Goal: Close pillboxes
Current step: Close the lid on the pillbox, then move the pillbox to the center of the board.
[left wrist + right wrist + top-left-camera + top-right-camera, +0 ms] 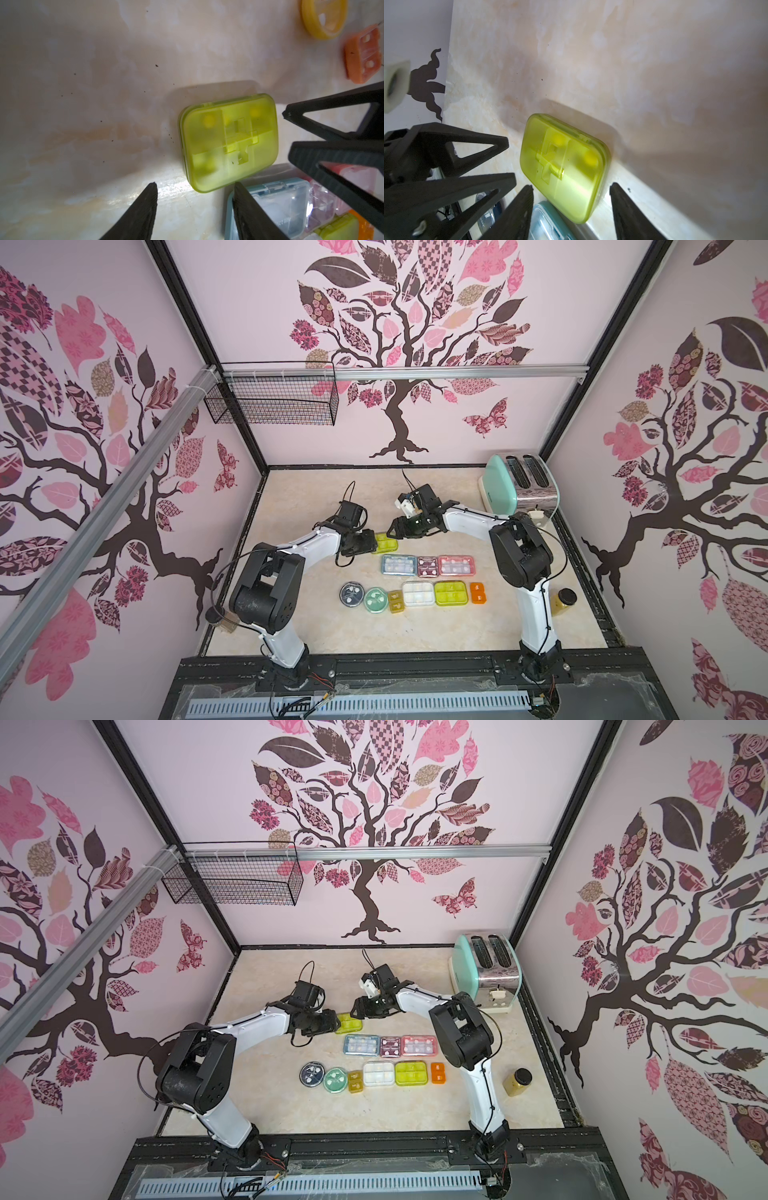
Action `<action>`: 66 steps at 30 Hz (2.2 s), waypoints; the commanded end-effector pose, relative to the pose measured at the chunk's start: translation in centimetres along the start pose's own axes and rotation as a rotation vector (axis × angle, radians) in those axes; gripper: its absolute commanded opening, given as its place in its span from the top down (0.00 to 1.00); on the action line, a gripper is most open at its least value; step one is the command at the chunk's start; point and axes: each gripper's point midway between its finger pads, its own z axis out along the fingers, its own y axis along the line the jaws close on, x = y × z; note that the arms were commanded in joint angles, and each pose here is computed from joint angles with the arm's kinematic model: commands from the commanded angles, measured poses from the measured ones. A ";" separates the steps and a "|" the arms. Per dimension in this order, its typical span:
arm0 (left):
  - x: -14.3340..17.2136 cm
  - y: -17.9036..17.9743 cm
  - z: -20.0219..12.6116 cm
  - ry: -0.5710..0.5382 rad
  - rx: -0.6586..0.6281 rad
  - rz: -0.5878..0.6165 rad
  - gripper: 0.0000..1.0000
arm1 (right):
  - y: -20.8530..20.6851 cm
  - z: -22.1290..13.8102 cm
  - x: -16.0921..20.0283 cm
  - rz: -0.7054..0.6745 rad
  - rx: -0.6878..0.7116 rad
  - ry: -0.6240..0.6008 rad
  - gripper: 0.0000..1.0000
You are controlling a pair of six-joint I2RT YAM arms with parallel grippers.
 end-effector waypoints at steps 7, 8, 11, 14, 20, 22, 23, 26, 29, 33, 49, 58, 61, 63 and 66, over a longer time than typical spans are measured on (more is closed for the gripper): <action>-0.6 0.6 1.5 0.002 -0.023 0.003 0.41 | -0.5 0.5 1.2 -0.003 0.025 0.028 0.42; -0.6 0.6 1.5 0.002 -0.024 0.004 0.41 | -0.5 0.5 1.3 -0.006 0.026 0.033 0.43; -0.5 0.7 1.7 0.009 -0.029 0.008 0.42 | -0.6 0.6 1.6 -0.010 0.033 0.041 0.44; -0.4 0.8 2.0 0.018 -0.031 0.008 0.44 | -0.5 0.8 1.8 -0.014 0.035 0.049 0.45; -0.2 1.1 2.4 0.032 -0.044 0.013 0.47 | -0.5 1.3 2.2 -0.016 0.042 0.060 0.50; -0.2 1.2 2.5 0.036 -0.049 0.014 0.48 | -0.6 1.3 2.2 -0.016 0.045 0.062 0.51; -0.2 1.3 2.5 0.039 -0.052 0.016 0.49 | -0.6 1.4 2.3 -0.015 0.047 0.064 0.52; 0.1 1.4 2.9 0.052 -0.060 0.014 0.50 | -0.6 1.4 2.4 -0.016 0.049 0.068 0.53; 0.3 1.6 3.1 0.062 -0.063 0.015 0.51 | -0.7 1.6 2.6 -0.018 0.054 0.072 0.54; 0.5 1.8 3.3 0.068 -0.070 0.018 0.52 | -0.8 1.7 2.7 -0.018 0.064 0.075 0.56; 2.0 3.6 3.8 0.120 -0.145 0.034 0.58 | -1.1 2.4 3.4 -0.031 0.116 0.097 0.62; 1.1 3.1 2.3 0.094 -0.147 0.047 0.47 | 0.5 2.3 2.6 -0.033 0.051 0.077 0.57; 0.3 3.3 1.3 0.071 -0.180 0.062 0.44 | 1.4 2.6 2.6 -0.052 0.034 0.077 0.57; -0.1 3.6 0.6 0.057 -0.207 0.068 0.41 | 2.0 2.7 2.6 -0.068 0.024 0.077 0.57; -0.8 3.9 -0.6 0.025 -0.225 0.064 0.37 | 3.0 3.1 2.6 -0.095 0.010 0.081 0.57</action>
